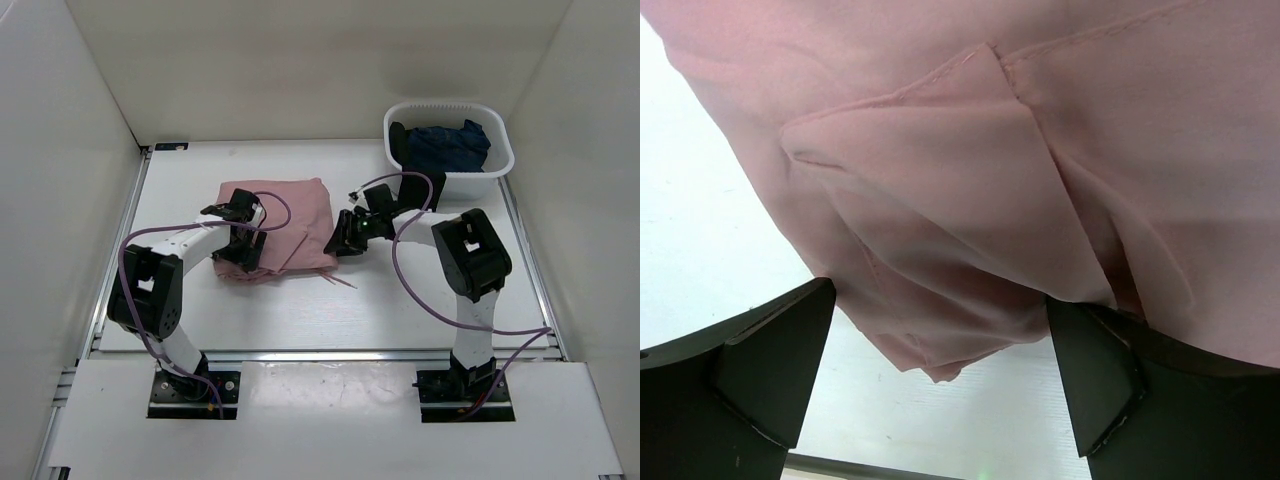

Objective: Fold and stack the trousers
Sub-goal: Fold the trousers

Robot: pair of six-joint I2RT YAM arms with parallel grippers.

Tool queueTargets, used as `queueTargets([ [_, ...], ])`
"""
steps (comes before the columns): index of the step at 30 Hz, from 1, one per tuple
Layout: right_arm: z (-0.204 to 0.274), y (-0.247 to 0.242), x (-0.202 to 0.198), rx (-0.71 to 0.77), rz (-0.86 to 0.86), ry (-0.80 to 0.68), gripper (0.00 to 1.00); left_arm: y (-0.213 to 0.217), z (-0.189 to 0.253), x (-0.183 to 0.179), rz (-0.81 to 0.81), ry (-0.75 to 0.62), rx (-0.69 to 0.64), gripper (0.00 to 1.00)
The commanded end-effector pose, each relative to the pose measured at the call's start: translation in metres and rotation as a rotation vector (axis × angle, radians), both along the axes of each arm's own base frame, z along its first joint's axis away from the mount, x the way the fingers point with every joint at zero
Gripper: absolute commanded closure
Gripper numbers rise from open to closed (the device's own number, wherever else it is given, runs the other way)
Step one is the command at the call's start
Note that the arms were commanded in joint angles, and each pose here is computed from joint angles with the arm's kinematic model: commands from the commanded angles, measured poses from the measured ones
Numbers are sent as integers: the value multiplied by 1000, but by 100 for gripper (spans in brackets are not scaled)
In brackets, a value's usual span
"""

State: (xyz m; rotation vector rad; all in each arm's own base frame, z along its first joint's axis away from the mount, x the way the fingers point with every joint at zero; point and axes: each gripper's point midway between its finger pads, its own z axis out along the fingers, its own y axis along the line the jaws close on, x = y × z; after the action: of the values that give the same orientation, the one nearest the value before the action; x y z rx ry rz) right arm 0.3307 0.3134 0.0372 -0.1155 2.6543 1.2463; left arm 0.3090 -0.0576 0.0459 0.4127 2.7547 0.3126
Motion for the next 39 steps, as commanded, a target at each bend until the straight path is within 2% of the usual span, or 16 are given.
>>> queueTargets([
  [1, -6, 10, -13, 25, 46, 42, 57, -3, 18, 14, 4, -89, -9, 2],
  [2, -4, 11, -15, 39, 51, 56, 65, -4, 21, 17, 4, -97, -12, 0],
  [3, -4, 12, -15, 46, 43, 57, 84, -4, 21, 17, 4, -97, -12, 0],
  [5, 1, 10, -20, 54, 32, 62, 99, -3, 29, 20, 8, -125, -11, 0],
  [10, 9, -17, -27, 21, -26, 27, 100, -13, 64, 24, -9, -155, -69, 0],
  [13, 11, -26, -33, 0, -27, 24, 100, -26, 90, 21, -41, -177, -153, 0],
  [17, 15, -46, -27, -42, -57, 6, 92, -31, 117, 18, -57, -220, -198, 0],
  [23, 33, -79, -11, -94, -104, -20, 90, 1, 135, 23, 36, -265, -208, 0],
  [29, 28, -84, -25, -88, -93, 23, 89, 32, 135, 22, 125, -275, -196, 0],
  [30, 29, -85, -28, -87, -93, 22, 84, 37, 134, 22, 140, -277, -194, 0],
  [31, 27, -87, -27, -100, -102, 17, 70, 41, 134, 20, 151, -278, -192, 0],
  [32, 26, -91, -32, -127, -102, 33, 51, 41, 134, 19, 151, -278, -192, 0],
  [33, 27, -94, -33, -143, -104, 26, 24, 42, 132, 14, 152, -269, -191, 0],
  [34, 31, -100, -29, -163, -119, 12, 6, 46, 132, 14, 164, -270, -189, 0],
  [36, 47, -118, -17, -255, -174, -48, 1, 55, 139, 13, 188, -298, -159, 0],
  [39, 88, -142, -10, -376, -246, -128, 1, 83, 144, 11, 268, -323, -96, 0],
])
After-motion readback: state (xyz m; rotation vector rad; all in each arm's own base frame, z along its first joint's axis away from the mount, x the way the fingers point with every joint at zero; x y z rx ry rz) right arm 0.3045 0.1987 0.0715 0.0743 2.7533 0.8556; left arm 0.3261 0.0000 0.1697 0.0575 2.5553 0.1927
